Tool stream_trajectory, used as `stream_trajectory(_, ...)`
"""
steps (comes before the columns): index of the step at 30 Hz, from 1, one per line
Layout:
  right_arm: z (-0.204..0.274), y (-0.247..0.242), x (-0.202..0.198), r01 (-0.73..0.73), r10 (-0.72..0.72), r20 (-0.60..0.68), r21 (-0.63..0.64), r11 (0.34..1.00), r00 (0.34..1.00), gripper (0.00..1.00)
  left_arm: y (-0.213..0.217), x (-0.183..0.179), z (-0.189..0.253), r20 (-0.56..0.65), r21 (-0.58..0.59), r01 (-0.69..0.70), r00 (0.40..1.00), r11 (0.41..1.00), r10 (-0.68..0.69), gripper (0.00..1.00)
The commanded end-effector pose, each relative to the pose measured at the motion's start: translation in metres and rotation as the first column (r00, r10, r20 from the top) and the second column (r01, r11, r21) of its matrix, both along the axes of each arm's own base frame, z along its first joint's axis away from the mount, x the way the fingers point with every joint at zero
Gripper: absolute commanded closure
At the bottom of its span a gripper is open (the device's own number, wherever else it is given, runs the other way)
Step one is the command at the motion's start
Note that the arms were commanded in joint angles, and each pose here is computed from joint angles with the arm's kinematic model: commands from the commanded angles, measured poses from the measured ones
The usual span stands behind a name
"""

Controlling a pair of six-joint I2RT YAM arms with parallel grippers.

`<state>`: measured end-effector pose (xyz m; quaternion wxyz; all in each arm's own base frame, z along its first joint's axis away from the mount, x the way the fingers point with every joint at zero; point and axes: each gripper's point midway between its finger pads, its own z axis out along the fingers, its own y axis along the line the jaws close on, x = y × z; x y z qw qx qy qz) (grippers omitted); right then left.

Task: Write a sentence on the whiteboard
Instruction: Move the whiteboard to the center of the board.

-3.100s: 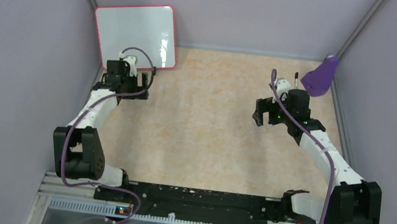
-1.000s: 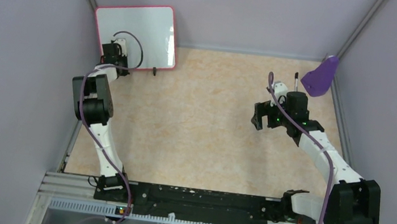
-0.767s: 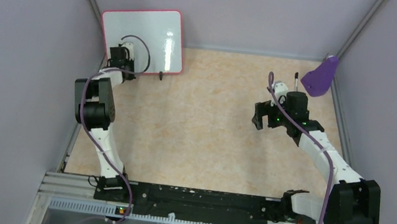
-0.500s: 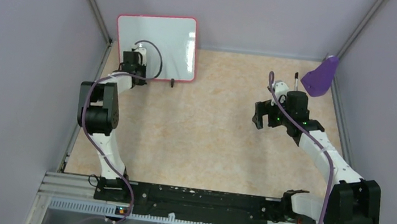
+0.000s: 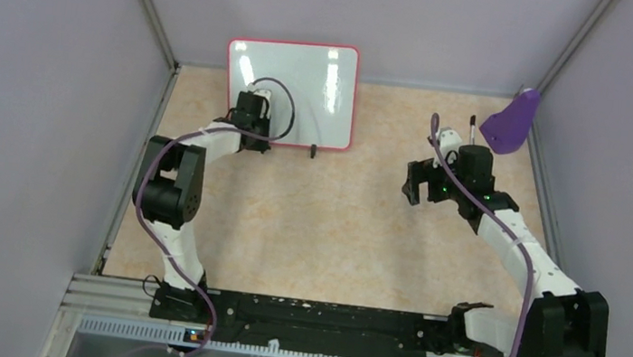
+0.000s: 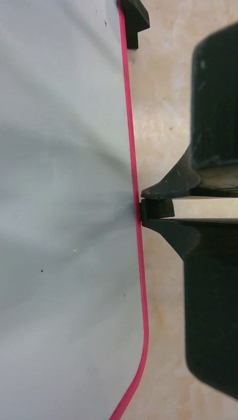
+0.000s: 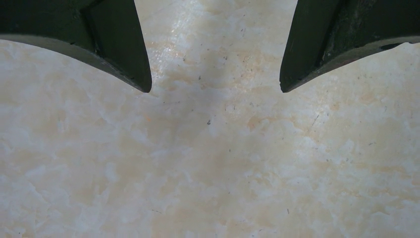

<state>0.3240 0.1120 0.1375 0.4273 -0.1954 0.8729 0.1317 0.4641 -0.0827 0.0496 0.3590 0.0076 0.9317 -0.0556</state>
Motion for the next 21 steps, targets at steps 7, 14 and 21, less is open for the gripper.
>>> stream_trajectory(7, 0.036, 0.004, 0.012, 0.007, -0.011, 0.109, 0.042, 0.999, 0.994, 0.03, -0.072, -0.057, -0.005, -0.106, -0.068, 0.034, 0.994, 0.997, -0.041, 1.0)
stream_trajectory(14, 0.037, 0.003, 0.012, 0.007, -0.012, 0.117, 0.043, 0.999, 0.993, 0.03, -0.103, -0.083, -0.005, -0.095, -0.104, 0.099, 0.989, 0.99, -0.109, 1.0)
stream_trajectory(21, 0.04, 0.009, 0.009, -0.024, 0.016, 0.125, 0.062, 0.998, 0.992, 0.03, -0.119, -0.098, 0.008, -0.074, -0.171, 0.118, 0.988, 0.978, -0.132, 0.8)
